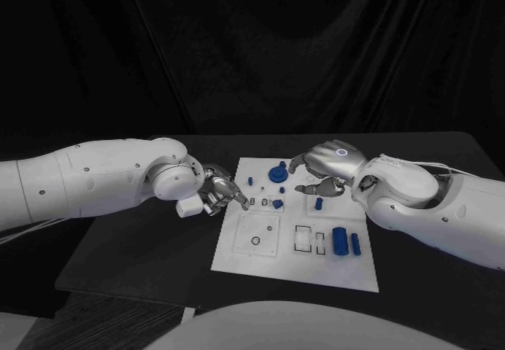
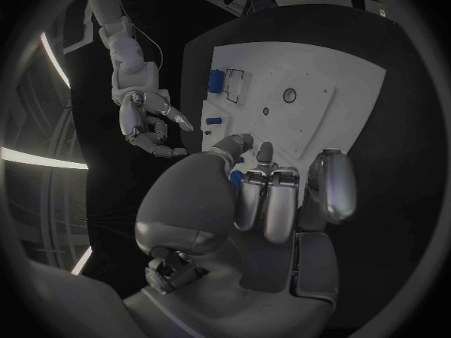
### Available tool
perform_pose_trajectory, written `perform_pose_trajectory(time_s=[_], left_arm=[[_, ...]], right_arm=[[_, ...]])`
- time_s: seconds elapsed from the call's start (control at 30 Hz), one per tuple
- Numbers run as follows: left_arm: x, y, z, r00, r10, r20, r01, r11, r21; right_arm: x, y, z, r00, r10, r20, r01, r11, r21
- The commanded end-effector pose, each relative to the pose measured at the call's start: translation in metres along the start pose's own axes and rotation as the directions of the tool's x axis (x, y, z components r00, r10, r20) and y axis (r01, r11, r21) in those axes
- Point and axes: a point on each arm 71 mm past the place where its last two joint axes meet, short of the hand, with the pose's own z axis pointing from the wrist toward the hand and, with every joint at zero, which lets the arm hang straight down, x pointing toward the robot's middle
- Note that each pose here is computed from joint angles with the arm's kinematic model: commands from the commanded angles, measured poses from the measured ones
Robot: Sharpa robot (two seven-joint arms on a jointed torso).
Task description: Assemble the parts on the task board
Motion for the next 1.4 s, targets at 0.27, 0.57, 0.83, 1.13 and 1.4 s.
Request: perform_pose_trajectory(time_s=[0.27,0.57,0.83,1.13,1.4], left_arm=[[0.0014,-0.0030,-0.0084,1.000,-0.016,-0.012,0.016,0.997,0.070],[0.0010,-0.0012,-0.0116,1.000,-0.012,-0.019,0.014,0.998,0.066],[0.0013,-0.0012,-0.0113,1.000,-0.004,-0.031,0.006,0.998,0.059],[0.0023,-0.0024,-0.0105,0.999,0.001,-0.037,0.002,0.998,0.059],[0.0029,-0.0027,-0.0101,0.999,0.005,-0.043,-0.002,0.998,0.057]], right_arm=[[0.015,0.009,0.014,0.992,0.005,-0.127,-0.012,0.998,-0.056],[0.022,0.014,0.023,0.984,0.002,-0.176,-0.013,0.998,-0.065],[0.029,0.014,0.030,0.978,0.000,-0.208,-0.009,0.999,-0.044],[0.034,0.010,0.032,0.973,-0.001,-0.231,-0.002,1.000,-0.013],[0.035,0.008,0.031,0.972,-0.021,-0.236,0.021,1.000,-0.002]])
